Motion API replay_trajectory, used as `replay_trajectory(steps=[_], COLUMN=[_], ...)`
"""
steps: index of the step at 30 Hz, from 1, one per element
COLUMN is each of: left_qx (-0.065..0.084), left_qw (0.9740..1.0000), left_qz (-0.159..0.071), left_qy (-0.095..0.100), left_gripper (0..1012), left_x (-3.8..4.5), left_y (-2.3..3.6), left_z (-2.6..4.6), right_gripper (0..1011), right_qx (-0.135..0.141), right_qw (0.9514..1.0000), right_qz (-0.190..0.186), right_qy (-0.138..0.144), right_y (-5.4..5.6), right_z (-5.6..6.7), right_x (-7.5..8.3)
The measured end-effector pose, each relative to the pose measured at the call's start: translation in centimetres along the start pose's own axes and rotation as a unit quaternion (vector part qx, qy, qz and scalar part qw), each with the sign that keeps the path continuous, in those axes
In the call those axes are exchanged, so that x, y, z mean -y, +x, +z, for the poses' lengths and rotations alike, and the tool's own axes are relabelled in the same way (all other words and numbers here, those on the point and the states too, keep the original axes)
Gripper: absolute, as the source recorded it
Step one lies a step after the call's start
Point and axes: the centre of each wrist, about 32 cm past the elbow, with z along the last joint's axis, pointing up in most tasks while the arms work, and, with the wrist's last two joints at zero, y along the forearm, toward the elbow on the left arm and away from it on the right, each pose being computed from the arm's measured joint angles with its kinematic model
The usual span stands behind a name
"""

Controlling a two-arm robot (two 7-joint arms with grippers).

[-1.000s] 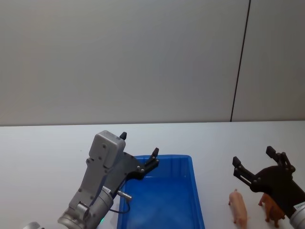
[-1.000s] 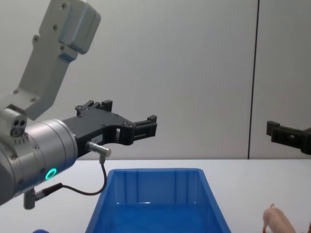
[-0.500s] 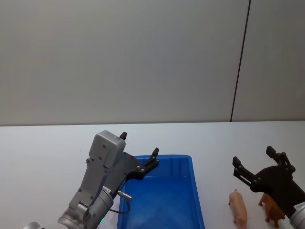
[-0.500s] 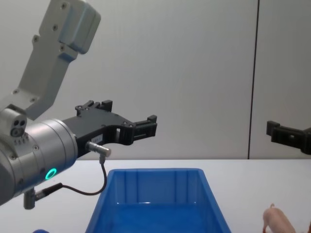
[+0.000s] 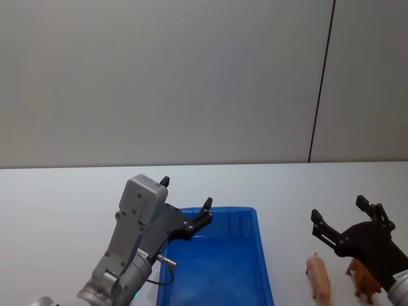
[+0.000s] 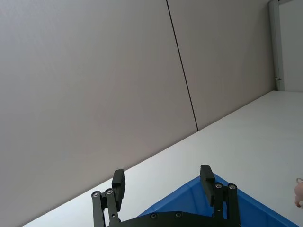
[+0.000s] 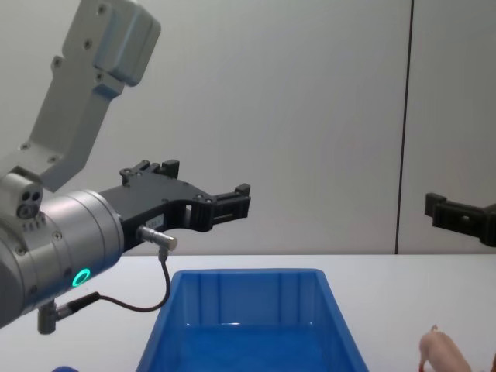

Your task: Pick up the two dolls from the table and place them into the box.

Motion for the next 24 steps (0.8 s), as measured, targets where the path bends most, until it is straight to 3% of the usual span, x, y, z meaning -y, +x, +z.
replay_trajectory(steps=[11, 24], left_qx=[0.000, 0.000], left_qw=[1.0000, 1.0000], left_qz=[0.000, 0.000], left_qy=[0.000, 0.000], left_gripper=[1001, 1001], left_x=[0.00, 0.00], left_y=[0.00, 0.00], left_z=[0.00, 0.00], right_gripper=[1001, 1001], right_qx=[-0.003, -0.013], right_qw=[0.9999, 0.9978], right_qz=[-0.003, -0.014], right_qy=[-0.011, -0.064], right_y=[0.33, 0.98], right_z=[0.15, 0.43], right_x=[-0.10, 0.08])
